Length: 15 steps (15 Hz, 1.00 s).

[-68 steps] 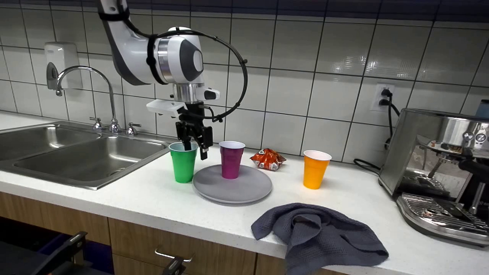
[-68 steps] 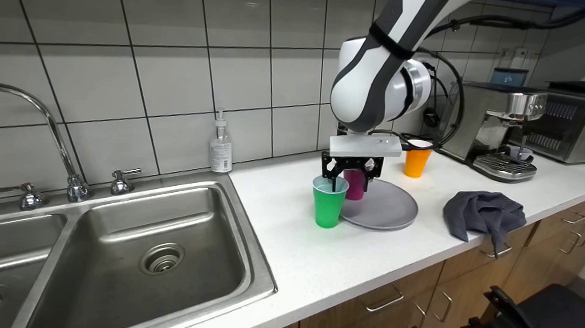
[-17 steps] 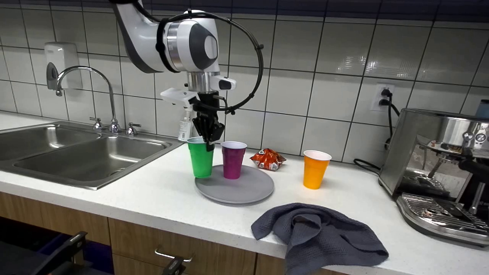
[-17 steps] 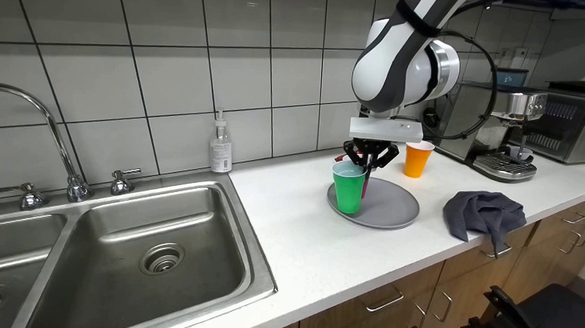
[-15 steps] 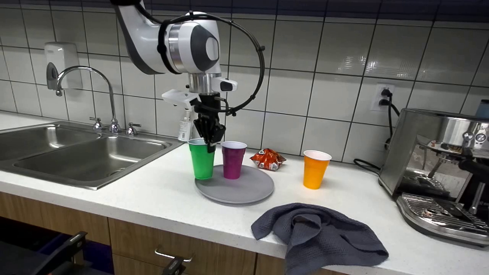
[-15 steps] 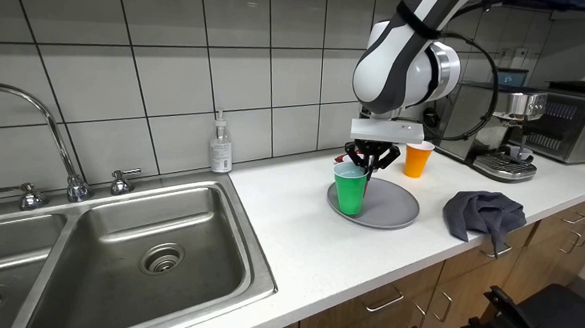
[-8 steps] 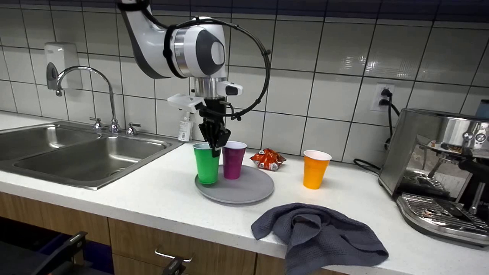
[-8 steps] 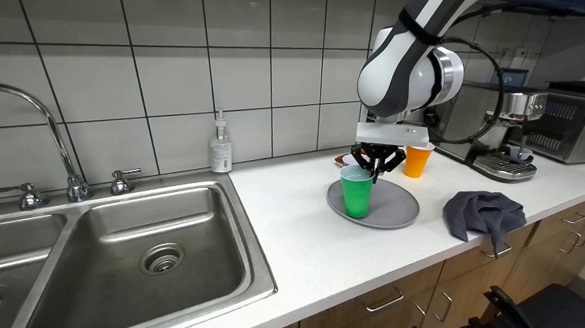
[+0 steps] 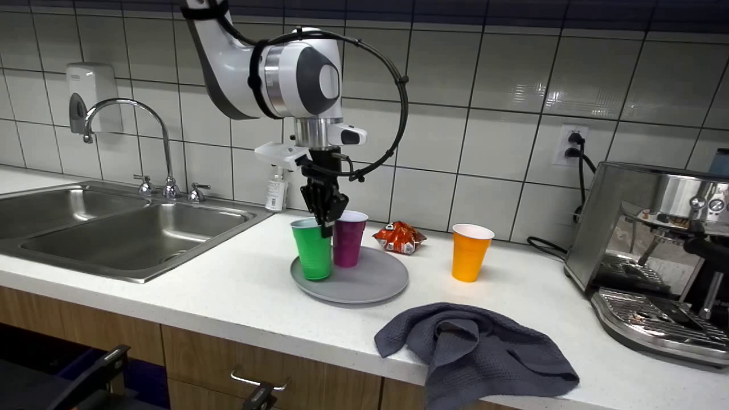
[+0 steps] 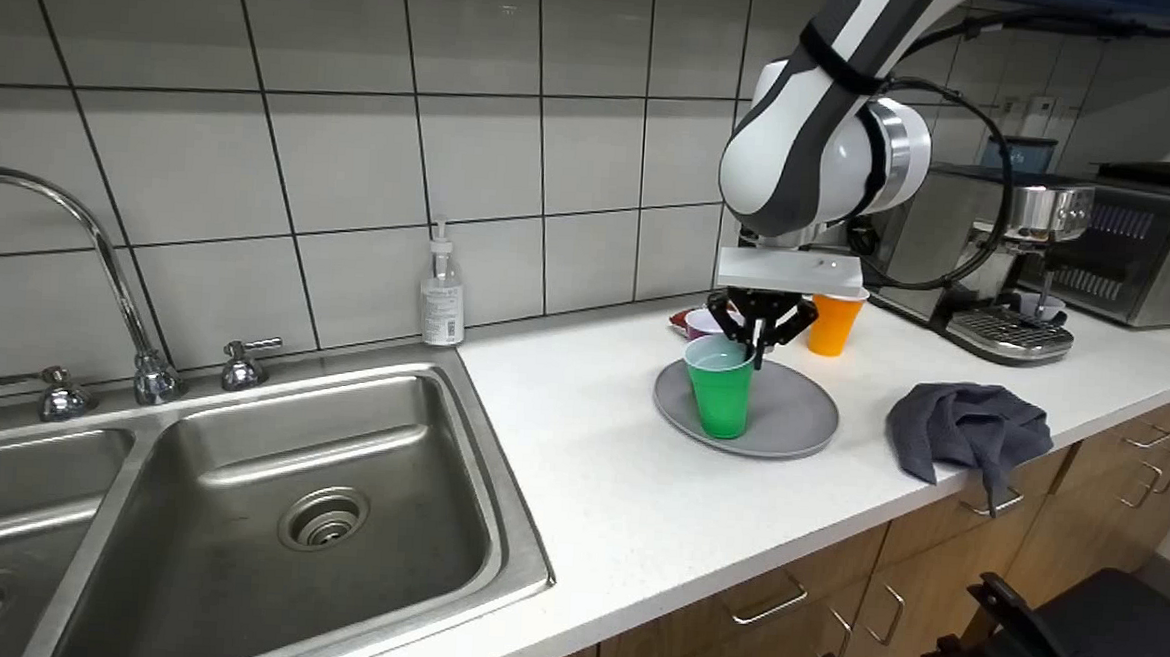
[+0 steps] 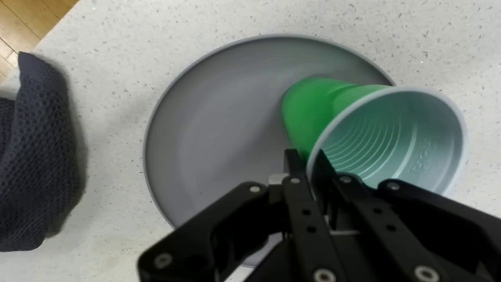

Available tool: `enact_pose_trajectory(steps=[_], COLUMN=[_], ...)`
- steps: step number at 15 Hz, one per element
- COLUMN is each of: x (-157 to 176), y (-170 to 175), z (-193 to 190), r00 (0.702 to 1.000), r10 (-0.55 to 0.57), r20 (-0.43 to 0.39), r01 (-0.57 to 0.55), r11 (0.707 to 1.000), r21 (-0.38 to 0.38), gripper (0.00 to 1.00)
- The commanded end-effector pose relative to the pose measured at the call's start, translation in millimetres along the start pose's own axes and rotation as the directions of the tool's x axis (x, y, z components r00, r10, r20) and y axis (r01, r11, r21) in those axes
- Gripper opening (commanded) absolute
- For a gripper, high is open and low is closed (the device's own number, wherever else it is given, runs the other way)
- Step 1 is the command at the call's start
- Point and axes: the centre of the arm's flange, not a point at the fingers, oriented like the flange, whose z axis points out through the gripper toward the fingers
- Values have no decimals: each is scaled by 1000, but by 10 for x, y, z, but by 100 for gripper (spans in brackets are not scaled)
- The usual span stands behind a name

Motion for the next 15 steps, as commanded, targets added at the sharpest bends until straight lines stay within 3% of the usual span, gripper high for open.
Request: enact_pose_trajectory(steps=[1,7,9,15], x=[70,63,65,178], y=[32,80,114,292], z=[-30,-120,-182,-369], r00=[1000,1000,1000,999], r10=[-8,-3,1,31], r20=[0,-6,-13,-45], r01=[8,3,0,-29], r11=[1000,1000,999,999], r21=[8,22,32,40], gripper=[44,89,100,100])
